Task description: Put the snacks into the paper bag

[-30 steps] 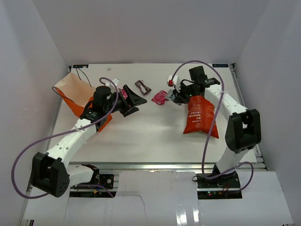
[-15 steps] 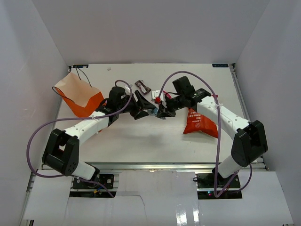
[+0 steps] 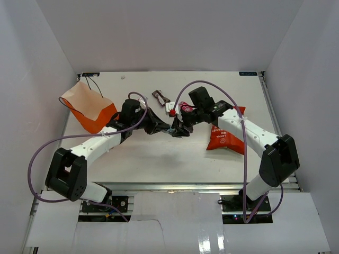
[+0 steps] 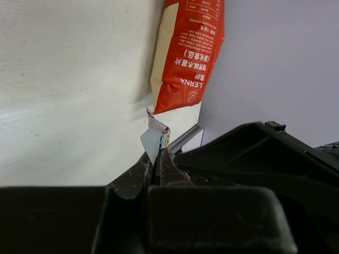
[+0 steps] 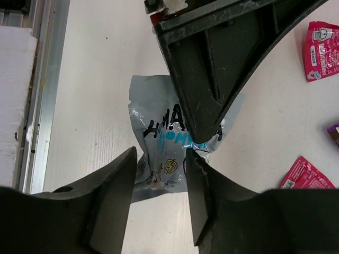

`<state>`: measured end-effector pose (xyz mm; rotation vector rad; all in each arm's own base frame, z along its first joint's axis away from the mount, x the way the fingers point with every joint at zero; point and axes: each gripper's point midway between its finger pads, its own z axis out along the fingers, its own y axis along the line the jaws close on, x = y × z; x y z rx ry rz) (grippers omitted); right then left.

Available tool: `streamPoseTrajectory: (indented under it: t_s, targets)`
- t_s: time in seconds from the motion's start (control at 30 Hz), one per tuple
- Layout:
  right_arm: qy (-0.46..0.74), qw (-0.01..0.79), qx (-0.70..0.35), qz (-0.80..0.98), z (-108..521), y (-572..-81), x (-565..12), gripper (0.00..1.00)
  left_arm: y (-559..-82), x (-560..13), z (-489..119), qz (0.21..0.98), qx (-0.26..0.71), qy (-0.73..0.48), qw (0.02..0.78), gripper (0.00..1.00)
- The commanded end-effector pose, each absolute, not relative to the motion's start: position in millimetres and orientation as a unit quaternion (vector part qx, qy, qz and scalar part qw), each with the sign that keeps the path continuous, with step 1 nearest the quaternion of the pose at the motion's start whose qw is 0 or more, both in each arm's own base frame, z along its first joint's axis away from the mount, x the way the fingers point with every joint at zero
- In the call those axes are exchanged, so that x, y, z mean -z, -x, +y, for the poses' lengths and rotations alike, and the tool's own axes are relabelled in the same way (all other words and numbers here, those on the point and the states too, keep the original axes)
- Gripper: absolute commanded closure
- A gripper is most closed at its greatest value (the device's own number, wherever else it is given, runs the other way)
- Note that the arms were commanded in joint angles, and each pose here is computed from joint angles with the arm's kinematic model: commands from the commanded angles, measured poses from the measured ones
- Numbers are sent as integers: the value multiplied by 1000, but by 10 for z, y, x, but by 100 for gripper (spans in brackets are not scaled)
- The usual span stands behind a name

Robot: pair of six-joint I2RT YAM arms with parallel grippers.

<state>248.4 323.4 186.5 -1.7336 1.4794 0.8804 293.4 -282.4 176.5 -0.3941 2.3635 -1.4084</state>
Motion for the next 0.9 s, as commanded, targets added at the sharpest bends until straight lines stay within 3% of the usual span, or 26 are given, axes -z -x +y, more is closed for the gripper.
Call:
streamPoseTrajectory:
  t_s: [0.0, 0.13, 0.37, 0.67, 0.87]
  targets:
    - [663, 370, -338, 557, 3316, -2543, -2147, 48, -2953, -2183, -2752, 838, 483, 99, 234, 99]
    - [663, 381, -326, 556, 3251, -2529, -2277, 41, -3070, -2415, -2528, 850, 429, 84, 293, 100]
    - [633, 430, -306, 567, 2990, -2720, -2679, 40, -3140, -3210, -1902, 843, 328, 77, 419, 100]
    - [595, 414, -305, 618, 2783, -2944, -2377, 40, -2917, -4305, -828, 799, 151, 140, 564, 100]
    - [574, 416, -289, 643, 2791, -3135, -2326, 39, -2713, -4486, -228, 779, 22, 188, 597, 100]
